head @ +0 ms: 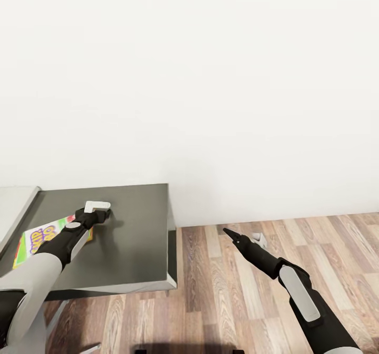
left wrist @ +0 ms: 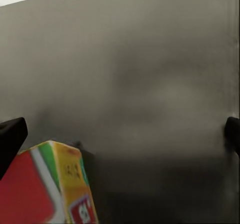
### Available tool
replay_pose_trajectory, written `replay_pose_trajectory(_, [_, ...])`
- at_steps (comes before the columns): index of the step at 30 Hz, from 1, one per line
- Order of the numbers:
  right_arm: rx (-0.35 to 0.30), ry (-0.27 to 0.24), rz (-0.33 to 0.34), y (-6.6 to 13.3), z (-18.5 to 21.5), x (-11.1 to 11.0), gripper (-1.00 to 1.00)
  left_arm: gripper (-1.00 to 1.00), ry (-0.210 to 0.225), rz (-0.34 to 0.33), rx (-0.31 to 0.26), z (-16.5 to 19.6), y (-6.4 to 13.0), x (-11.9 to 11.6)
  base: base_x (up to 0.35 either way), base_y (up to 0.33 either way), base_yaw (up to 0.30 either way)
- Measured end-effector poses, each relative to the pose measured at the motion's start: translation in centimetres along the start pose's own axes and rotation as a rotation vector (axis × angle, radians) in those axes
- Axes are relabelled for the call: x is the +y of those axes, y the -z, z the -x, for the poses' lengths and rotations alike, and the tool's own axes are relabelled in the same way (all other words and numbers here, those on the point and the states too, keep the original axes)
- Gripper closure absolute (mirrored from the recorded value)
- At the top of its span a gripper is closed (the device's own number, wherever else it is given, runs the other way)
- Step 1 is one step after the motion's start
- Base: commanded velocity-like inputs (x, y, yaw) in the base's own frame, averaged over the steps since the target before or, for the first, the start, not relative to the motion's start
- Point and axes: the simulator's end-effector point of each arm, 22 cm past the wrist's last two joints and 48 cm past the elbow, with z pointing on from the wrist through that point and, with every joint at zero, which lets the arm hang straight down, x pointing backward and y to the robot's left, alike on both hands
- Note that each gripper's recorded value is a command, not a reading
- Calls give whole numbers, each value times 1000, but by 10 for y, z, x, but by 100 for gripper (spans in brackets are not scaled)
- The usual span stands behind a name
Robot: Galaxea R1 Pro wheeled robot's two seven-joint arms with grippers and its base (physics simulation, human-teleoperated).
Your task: Put all the toys in the child's room - the three board games (two on the bed and one on the table), the two jigsaw puzzles on the table, and the tennis ball on the table - inside the toy box on the table in the child's room.
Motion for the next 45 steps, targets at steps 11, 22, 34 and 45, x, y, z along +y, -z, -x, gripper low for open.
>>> replay_pose_trajectory(11, [-1, 0, 0, 0, 0, 0, -100, -100, 3, -8, -2, 0, 0, -2, 49, 75, 0])
replay_pose_trajectory(22, [0, 0, -1, 0, 0, 0, -100, -100, 9, -4, -2, 0, 0, 0, 6, 10, 0])
replay_pose_trajectory(34, [-1, 0, 0, 0, 0, 0, -100, -100, 21, 13, 11, -4, 0, 10, 0, 0, 0])
replay_pose_trajectory(45, [-1, -1, 0, 0, 0, 0, -100, -100, 24, 13, 15, -4, 0, 11, 0, 0, 0])
